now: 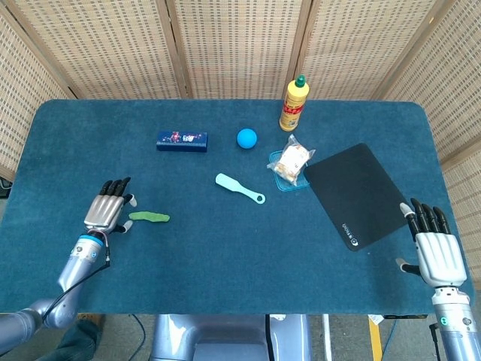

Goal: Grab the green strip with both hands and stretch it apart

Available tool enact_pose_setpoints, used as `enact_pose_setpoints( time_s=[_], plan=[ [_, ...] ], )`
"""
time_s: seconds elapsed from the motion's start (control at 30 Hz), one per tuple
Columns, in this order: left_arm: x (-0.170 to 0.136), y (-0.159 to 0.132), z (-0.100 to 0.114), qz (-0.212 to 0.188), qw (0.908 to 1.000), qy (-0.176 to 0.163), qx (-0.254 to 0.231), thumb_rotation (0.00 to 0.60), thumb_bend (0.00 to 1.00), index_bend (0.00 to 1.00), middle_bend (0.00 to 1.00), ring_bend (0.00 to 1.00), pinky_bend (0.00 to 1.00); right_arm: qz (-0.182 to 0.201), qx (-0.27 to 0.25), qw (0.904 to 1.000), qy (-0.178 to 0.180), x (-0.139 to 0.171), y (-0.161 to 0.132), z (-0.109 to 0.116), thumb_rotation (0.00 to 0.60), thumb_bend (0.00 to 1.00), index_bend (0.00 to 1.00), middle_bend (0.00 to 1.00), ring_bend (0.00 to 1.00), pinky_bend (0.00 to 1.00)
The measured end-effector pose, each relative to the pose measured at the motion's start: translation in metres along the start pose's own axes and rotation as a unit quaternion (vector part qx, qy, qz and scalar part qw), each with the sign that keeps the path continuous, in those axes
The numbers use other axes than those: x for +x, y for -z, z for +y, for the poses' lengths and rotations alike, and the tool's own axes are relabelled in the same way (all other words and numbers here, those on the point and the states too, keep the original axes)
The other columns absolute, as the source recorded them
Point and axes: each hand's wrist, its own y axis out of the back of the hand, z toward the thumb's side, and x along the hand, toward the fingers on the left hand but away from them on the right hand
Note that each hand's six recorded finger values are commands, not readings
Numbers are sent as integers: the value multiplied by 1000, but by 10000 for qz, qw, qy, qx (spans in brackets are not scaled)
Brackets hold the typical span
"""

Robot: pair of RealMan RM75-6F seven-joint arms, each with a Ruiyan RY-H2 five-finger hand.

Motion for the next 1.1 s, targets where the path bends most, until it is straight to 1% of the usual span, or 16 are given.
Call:
enact_pose_setpoints(
  time_s=[0.2, 0.4, 0.53, 0.87, 1.1],
  plan=[
    [6, -3, -9, 6, 10000, 77, -20, 600, 324, 449, 0, 0, 0, -18, -19, 10000, -32, -2, 1, -1, 600, 0, 0, 0, 0, 0],
    [10, -1, -14, 53, 10000, 56, -4, 600, 341, 463, 0, 0, 0, -35, -32, 10000, -62, -3, 2, -2, 600, 0, 0, 0, 0, 0],
    [12, -2, -17, 49, 9999, 104, -32, 600, 375, 465, 0, 0, 0, -32, -27, 10000, -70, -3, 2, -2, 600, 0, 0, 0, 0, 0],
    [15, -4, -23, 49, 9998, 166, 7, 600, 375, 468, 0, 0, 0, -36, -30, 10000, -85, -3, 2, -3, 600, 0, 0, 0, 0, 0],
    [17, -5, -25, 56, 9998, 197, 31, 600, 376, 494, 0, 0, 0, -33, -60, 9999, -97, -3, 3, -3, 600, 0, 0, 0, 0, 0]
  ],
)
